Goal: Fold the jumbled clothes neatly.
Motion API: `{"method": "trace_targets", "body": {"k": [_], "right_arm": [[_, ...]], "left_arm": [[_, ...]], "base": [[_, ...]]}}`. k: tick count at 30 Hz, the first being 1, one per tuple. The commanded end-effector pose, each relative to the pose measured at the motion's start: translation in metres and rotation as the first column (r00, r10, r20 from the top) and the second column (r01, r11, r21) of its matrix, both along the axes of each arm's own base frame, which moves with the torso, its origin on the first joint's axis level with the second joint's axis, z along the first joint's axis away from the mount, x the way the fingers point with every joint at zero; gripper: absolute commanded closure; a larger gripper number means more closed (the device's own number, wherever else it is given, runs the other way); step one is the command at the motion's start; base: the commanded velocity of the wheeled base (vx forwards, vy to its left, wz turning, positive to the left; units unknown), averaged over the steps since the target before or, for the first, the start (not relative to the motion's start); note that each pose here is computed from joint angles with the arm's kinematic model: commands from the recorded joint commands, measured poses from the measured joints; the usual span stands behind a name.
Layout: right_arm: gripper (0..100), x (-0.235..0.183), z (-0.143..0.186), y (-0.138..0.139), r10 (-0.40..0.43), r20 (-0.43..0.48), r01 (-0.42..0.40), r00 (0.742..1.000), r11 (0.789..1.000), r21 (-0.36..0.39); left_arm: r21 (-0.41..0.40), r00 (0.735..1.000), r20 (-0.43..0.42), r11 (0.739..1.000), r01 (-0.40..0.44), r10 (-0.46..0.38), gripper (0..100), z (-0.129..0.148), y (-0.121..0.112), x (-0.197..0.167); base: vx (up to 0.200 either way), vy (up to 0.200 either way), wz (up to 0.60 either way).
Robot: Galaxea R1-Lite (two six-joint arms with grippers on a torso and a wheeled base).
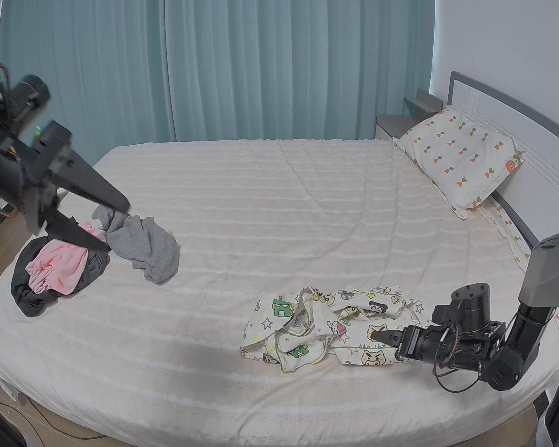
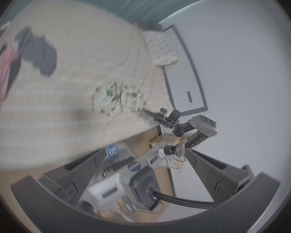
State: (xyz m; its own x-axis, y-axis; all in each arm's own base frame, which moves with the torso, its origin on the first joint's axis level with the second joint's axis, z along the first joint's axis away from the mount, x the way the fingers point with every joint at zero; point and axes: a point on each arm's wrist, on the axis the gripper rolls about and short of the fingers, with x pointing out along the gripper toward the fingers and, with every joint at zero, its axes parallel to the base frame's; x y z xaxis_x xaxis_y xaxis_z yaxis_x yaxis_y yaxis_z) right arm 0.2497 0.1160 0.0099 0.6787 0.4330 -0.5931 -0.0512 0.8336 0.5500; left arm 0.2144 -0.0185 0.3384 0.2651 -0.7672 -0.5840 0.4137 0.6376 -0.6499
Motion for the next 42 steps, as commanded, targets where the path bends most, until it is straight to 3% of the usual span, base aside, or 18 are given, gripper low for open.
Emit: {"method": "trace_targets", "body": {"k": [1,3,4,5,9,12,13,16,18,19,23,30,31,32,39,42], "right_arm": [[0,0.023,0.012,0.054,0.014,0.001,-0.014,1.000,1.000,0.016],[0,0.028,0.013,0.067,0.017,-0.003,-0.017,1.000,1.000,0.007],[0,0.028,0.013,0.067,0.017,-0.003,-0.017,1.000,1.000,0.007],[0,0.031,0.006,0.083,0.025,-0.031,-0.025,0.999,0.999,-0.023],[0,0.041,0.002,0.096,0.020,-0.058,-0.022,0.998,0.999,-0.048],[0,0.049,-0.001,0.102,0.017,-0.083,-0.023,0.996,0.998,-0.066],[0,0.057,-0.008,0.109,0.018,-0.099,-0.026,0.995,0.997,-0.077],[0,0.060,-0.015,0.118,0.033,-0.099,-0.042,0.994,0.996,-0.082],[0,0.060,-0.015,0.118,0.033,-0.099,-0.042,0.994,0.996,-0.082],[0,0.059,-0.027,0.128,0.058,-0.108,-0.068,0.992,0.993,-0.094],[0,0.063,-0.031,0.134,0.071,-0.103,-0.081,0.992,0.992,-0.099],[0,0.067,-0.039,0.138,0.083,-0.103,-0.095,0.991,0.988,-0.123],[0,0.070,-0.046,0.140,0.060,-0.119,-0.078,0.991,0.985,-0.156],[0,0.072,-0.047,0.142,0.051,-0.116,-0.070,0.992,0.984,-0.167],[0,0.077,-0.056,0.153,0.003,-0.107,-0.028,0.994,0.972,-0.231],[0,0.079,-0.056,0.160,-0.031,-0.106,0.006,0.994,0.974,-0.224]], "left_arm": [[-0.002,0.923,0.374,0.995,-0.102,0.096,0,-0.019,0.027,-0.054],[-0.012,0.902,0.413,0.992,-0.129,0.123,0,-0.054,0.029,-0.052],[-0.012,0.902,0.413,0.992,-0.129,0.123,0,-0.054,0.029,-0.052],[-0.039,0.881,0.439,0.984,-0.175,0.174,0,-0.097,0.031,-0.047],[-0.008,0.860,0.422,0.949,-0.314,0.287,0,-0.155,0.032,-0.043],[0.016,0.862,0.393,0.934,-0.356,0.322,0,-0.190,0.034,-0.039],[0.014,0.858,0.374,0.923,-0.384,0.351,0,-0.216,0.038,-0.040],[0.003,0.846,0.351,0.904,-0.428,0.400,0,-0.241,0.045,-0.038],[0.003,0.846,0.351,0.904,-0.428,0.400,0,-0.241,0.045,-0.038],[0.000,0.832,0.312,0.876,-0.483,0.459,0,-0.266,0.054,-0.039],[0.003,0.820,0.302,0.859,-0.512,0.487,0,-0.283,0.058,-0.046],[-0.031,0.806,0.264,0.840,-0.542,0.530,0,-0.280,0.054,-0.056],[-0.075,0.790,0.217,0.817,-0.572,0.574,0,-0.276,0.053,-0.057],[-0.082,0.786,0.212,0.812,-0.577,0.580,0,-0.275,0.053,-0.057],[-0.104,0.779,0.228,0.810,-0.577,0.584,0,-0.268,0.051,-0.060],[-0.107,0.783,0.211,0.810,-0.576,0.585,0,-0.269,0.050,-0.060]], "base": [[0.000,0.000,0.00],[0.000,0.000,0.00],[0.000,0.000,0.00],[0.000,0.000,0.00],[0.000,0.000,0.00],[0.000,0.000,0.00],[0.000,0.000,0.00],[0.000,0.000,0.00],[0.000,0.000,0.00],[0.000,0.000,0.00],[0.000,0.000,0.00],[0.000,0.000,0.00],[0.000,0.000,0.00],[0.000,0.000,0.00],[0.000,0.000,0.00],[0.000,0.000,0.00]]}}
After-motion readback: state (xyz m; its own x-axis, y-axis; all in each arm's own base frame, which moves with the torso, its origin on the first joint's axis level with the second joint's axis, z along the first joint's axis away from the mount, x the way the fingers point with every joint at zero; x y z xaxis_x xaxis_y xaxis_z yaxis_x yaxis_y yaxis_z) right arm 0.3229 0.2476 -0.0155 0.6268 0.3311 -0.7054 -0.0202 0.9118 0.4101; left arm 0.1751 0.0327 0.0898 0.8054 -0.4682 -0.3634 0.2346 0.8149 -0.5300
